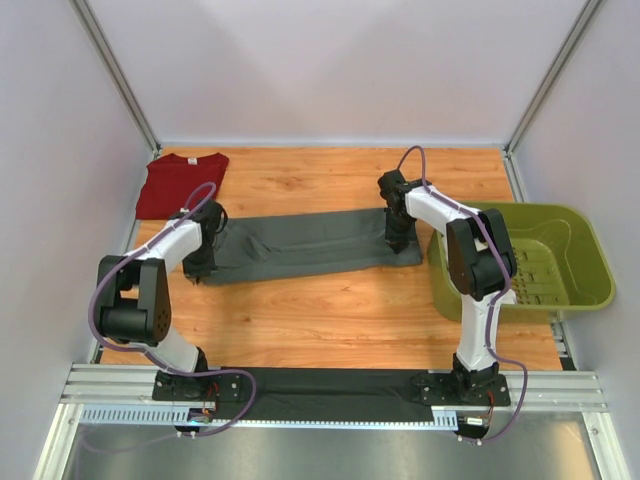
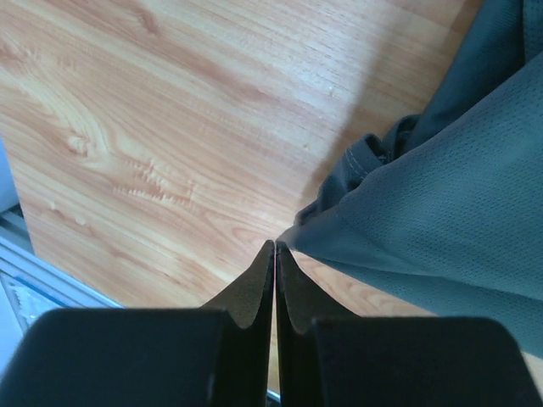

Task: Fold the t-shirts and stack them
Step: Fold the tshirt

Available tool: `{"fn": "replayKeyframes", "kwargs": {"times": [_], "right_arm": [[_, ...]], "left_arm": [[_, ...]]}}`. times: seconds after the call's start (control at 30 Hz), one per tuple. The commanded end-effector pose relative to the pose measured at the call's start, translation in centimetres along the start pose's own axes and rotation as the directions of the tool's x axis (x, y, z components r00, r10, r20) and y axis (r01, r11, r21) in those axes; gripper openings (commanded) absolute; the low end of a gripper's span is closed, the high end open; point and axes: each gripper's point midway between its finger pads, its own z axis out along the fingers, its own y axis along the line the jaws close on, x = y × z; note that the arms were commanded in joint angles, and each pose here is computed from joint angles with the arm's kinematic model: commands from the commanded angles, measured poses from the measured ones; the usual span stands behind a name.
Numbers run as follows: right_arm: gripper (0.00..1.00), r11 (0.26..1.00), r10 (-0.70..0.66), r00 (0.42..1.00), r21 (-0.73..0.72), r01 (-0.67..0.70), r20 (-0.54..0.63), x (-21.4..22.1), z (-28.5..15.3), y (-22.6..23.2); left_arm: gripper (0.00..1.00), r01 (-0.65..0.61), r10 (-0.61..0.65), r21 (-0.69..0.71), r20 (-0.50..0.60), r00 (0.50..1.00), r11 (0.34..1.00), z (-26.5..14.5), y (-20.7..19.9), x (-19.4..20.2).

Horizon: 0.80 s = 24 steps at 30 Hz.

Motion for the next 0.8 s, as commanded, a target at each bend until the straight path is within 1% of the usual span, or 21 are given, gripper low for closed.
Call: {"fn": "replayKeyframes", "kwargs": {"times": [0.0,0.1,0.2,0.23,0.27,0.3,0.33,0.37,0.4,0.43,0.47,0.5,0.53,0.57,0.6,0.63,0.67,0.7,0.73,0.77], "right_arm": [[0.0,0.999,0.019,1.0,0.029,-0.02,0.004,-0.5,1.2,-0.4],[0.0,1.0,0.022,1.0,0.021,-0.022,0.004,-0.7,1.0,-0.2],[0.0,1.0,0.021,1.0,0.006,-0.021,0.003,-0.7,0.4,0.1],[0.0,1.0,0.019,1.0,-0.005,-0.019,0.007,-0.8,0.1,0.3],[0.0,1.0,0.023,1.0,-0.02,-0.023,0.016,-1.0,-0.4,0.5],[0.0,0.999,0.023,0.999,-0.043,-0.021,0.024,-1.2,-1.0,0.9],[0.0,0.998,0.026,0.999,-0.063,-0.024,0.041,-1.5,-1.8,1.1],[0.01,0.997,0.029,0.998,-0.079,-0.025,0.054,-1.8,-2.3,1.4],[0.01,0.995,0.032,0.997,-0.1,-0.026,0.065,-2.2,-2.9,1.7],[0.01,0.993,0.038,0.995,-0.117,-0.027,0.09,-2.7,-3.9,1.9],[0.03,0.991,0.04,0.993,-0.131,-0.026,0.107,-3.1,-4.5,2.1],[0.05,0.988,0.044,0.991,-0.152,-0.024,0.128,-3.8,-5.3,2.5],[0.08,0.985,0.049,0.987,-0.17,-0.022,0.154,-4.3,-6.4,2.7],[0.12,0.982,0.052,0.984,-0.185,-0.021,0.168,-4.7,-7.1,2.9],[0.15,0.98,0.054,0.98,-0.198,-0.015,0.192,-5.4,-7.9,3.1],[0.2,0.978,0.059,0.975,-0.211,-0.012,0.215,-5.8,-8.9,3.1],[0.29,0.975,0.065,0.971,-0.22,-0.013,0.231,-6.2,-9.4,3.2],[0.33,0.974,0.063,0.968,-0.225,-0.007,0.244,-6.5,-9.8,3.2],[0.36,0.971,0.064,0.961,-0.241,0.003,0.27,-6.9,-10.7,3.4],[0.41,0.97,0.068,0.957,-0.243,0.003,0.283,-7.2,-10.9,3.4]], "left_arm": [[0.2,-0.031,0.032,-0.012,0.034,0.999,0.999,-0.9,1.1,-0.4],[0.33,-0.028,0.027,0.027,0.044,0.999,0.999,-1.5,0.6,-0.8],[0.39,-0.002,-0.004,0.086,0.08,0.997,0.996,-2.9,0.1,-1.8],[0.4,0.018,-0.031,0.113,0.116,0.993,0.993,-4.1,0.0,-2.8],[0.41,0.039,-0.057,0.137,0.129,0.99,0.99,-4.8,-0.2,-3.3],[0.41,0.052,-0.079,0.192,0.137,0.987,0.98,-5.7,-0.9,-3.7],[0.41,0.074,-0.119,0.24,0.18,0.976,0.968,-7.2,-1.3,-5.2],[0.41,0.116,-0.173,0.279,0.188,0.967,0.953,-8.1,-1.7,-5.9],[0.41,0.129,-0.203,0.342,0.191,0.96,0.931,-9.1,-2.5,-6.4],[0.41,0.152,-0.251,0.391,0.215,0.944,0.908,-10.4,-3.1,-7.7],[0.41,0.167,-0.279,0.425,0.215,0.936,0.889,-11.0,-3.7,-8.2],[0.41,0.206,-0.333,0.484,0.194,0.923,0.851,-11.9,-4.7,-8.7],[0.41,0.217,-0.366,0.521,0.202,0.908,0.826,-12.5,-5.4,-9.5],[0.41,0.221,-0.379,0.542,0.198,0.904,0.811,-13.0,-6.3,-9.6],[0.41,0.282,-0.435,0.555,0.164,0.885,0.783,-13.0,-7.0,-9.8],[0.41,0.298,-0.462,0.576,0.159,0.873,0.761,-13.2,-7.7,-10.3],[0.41,0.322,-0.478,0.583,0.133,0.868,0.746,-13.2,-8.7,-10.0],[0.41,0.358,-0.496,0.571,0.1,0.862,0.738,-12.5,-9.3,-9.9],[0.41,0.412,-0.538,0.579,0.054,0.841,0.703,-12.5,-10.3,-9.9],[0.41,0.433,-0.548,0.574,0.032,0.836,0.694,-12.2,-10.8,-9.7]]}}
